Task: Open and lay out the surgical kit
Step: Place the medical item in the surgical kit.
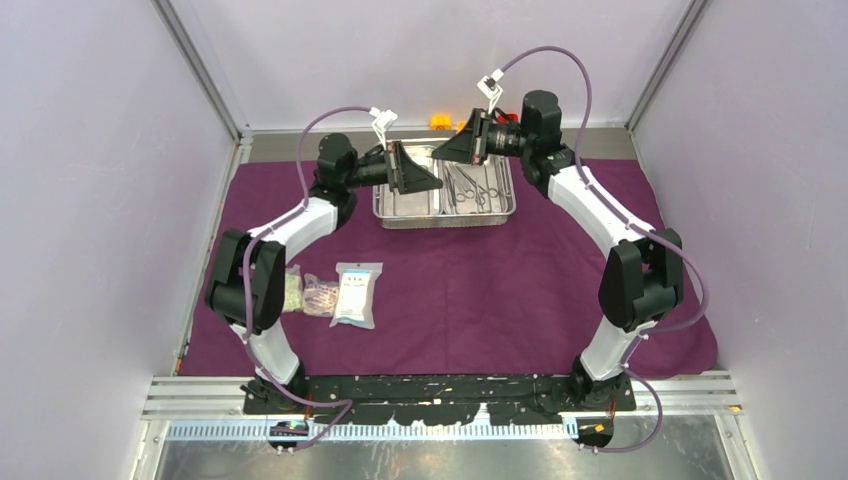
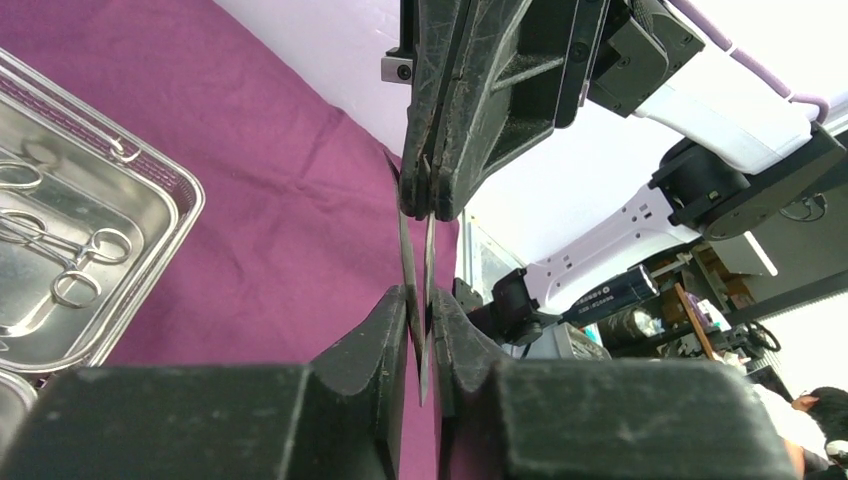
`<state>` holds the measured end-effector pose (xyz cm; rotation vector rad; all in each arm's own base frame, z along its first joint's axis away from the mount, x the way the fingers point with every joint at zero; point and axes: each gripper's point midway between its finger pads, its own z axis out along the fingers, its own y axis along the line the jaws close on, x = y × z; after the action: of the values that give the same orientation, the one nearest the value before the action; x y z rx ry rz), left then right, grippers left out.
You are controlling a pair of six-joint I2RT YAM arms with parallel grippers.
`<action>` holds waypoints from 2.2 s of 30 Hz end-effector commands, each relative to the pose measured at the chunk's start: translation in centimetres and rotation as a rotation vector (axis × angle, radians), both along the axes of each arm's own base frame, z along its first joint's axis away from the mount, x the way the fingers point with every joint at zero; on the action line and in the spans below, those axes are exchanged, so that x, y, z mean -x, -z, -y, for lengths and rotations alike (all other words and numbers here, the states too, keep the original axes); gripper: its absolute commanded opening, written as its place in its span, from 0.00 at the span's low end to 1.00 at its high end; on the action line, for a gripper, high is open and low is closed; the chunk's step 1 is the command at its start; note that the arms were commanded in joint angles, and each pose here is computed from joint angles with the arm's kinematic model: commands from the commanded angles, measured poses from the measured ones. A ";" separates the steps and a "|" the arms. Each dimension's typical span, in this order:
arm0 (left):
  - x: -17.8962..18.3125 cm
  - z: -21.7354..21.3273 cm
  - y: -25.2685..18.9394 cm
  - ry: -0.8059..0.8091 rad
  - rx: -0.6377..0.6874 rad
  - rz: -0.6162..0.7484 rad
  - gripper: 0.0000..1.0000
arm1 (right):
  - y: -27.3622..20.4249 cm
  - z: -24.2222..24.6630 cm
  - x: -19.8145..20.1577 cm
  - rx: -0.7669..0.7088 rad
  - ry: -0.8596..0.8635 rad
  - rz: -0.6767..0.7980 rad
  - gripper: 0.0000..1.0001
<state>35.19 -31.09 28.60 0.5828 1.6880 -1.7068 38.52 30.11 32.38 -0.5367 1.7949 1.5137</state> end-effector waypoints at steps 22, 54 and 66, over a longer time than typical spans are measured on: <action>6.1 -4.8 12.3 -0.344 -0.700 -0.064 0.00 | 1.9 9.2 -0.2 0.429 0.263 0.211 0.67; 12.3 -6.6 23.9 -0.523 -1.052 -0.438 0.00 | 12.3 21.6 7.7 0.743 0.554 0.200 0.68; 11.2 -5.9 24.1 -0.643 -1.034 -0.486 0.00 | 13.6 22.2 7.5 0.746 0.550 0.173 0.69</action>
<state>22.79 -24.23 4.06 0.0636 2.7361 -0.4410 30.35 7.76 18.09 -0.4116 2.1608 0.3955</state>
